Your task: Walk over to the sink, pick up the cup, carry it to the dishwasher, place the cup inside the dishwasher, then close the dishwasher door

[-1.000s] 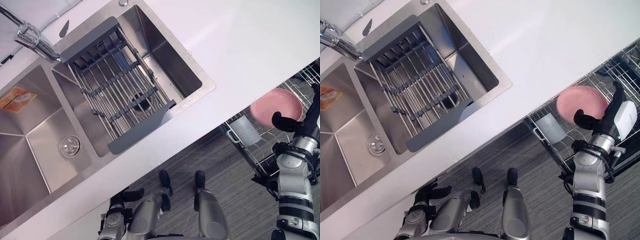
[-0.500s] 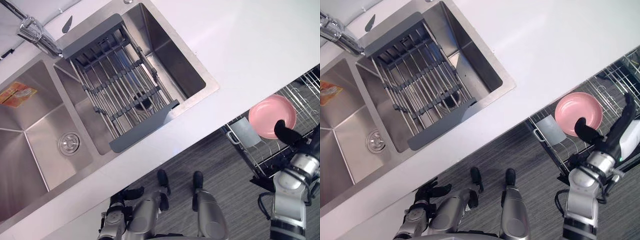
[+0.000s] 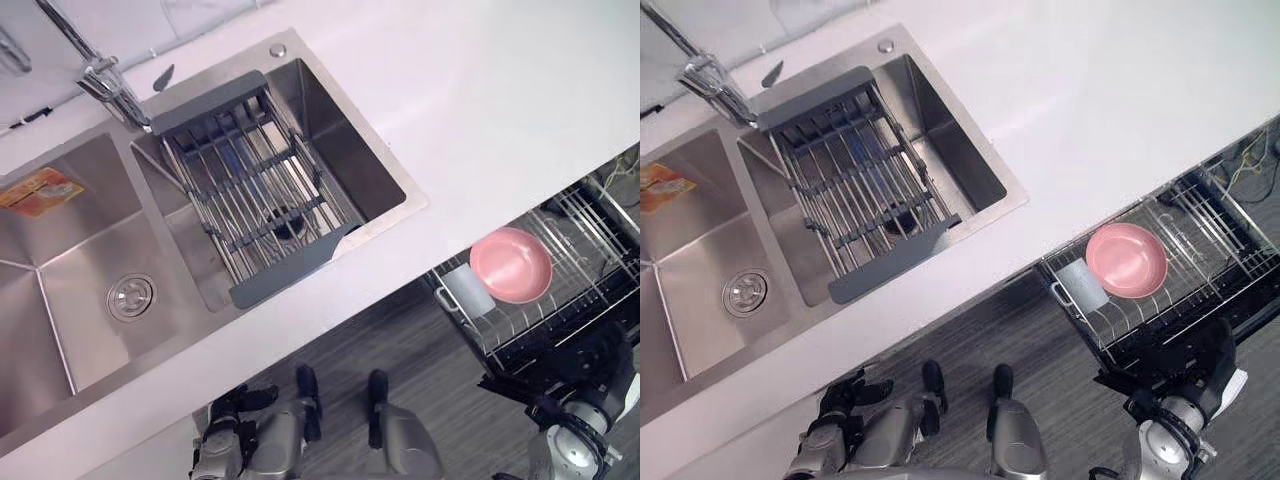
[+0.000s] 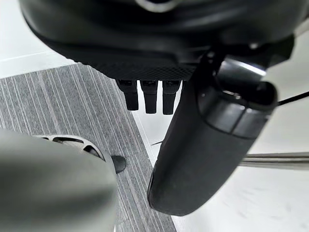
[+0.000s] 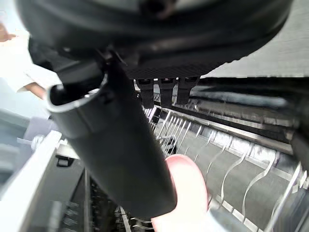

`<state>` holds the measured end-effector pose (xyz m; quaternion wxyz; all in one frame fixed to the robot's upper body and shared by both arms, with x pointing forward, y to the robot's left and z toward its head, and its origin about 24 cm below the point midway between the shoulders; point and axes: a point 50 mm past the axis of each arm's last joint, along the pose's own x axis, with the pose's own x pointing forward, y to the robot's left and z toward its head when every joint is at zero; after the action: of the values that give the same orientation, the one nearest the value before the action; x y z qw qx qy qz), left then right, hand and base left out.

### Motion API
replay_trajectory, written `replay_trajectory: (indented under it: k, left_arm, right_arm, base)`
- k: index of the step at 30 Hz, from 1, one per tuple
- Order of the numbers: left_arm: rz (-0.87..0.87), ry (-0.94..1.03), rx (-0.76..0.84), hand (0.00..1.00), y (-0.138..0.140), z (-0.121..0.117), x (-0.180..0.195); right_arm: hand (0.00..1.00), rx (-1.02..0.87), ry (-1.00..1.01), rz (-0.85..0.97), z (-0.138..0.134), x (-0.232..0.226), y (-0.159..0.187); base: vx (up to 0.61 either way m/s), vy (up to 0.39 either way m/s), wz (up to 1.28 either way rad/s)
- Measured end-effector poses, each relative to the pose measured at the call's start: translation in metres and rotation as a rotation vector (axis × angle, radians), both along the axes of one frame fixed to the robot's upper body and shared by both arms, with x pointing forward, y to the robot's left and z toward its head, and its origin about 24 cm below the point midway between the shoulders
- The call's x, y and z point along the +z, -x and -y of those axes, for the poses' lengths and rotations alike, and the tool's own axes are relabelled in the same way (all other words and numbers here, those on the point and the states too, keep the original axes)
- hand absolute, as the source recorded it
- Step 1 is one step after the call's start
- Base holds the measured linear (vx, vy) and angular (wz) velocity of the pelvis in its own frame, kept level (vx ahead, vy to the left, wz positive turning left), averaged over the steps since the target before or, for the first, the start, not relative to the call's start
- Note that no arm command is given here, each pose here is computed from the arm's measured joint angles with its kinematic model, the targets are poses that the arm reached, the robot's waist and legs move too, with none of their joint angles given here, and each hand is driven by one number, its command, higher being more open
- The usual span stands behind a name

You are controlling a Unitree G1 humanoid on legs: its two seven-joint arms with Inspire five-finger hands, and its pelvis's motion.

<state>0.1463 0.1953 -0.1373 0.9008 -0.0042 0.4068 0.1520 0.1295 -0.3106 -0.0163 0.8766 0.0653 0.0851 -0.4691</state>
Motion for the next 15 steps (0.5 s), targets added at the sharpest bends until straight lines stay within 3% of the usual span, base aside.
replay_trajectory:
  k: [8,15]
  left_arm:
    - [-0.023,0.005,-0.005,0.9,0.009,0.001,-0.004]
    - [-0.012,0.02,-0.013,0.9,0.008,0.004,-0.003]
  right_arm:
    - [0.9,-0.104,-0.177,0.13,0.021,-0.015,-0.001]
    - [0.9,-0.142,-0.161,0.185,0.031,-0.003,-0.01]
  base:
    - [-0.05,0.015,-0.02]
    - [0.01,0.007,-0.01]
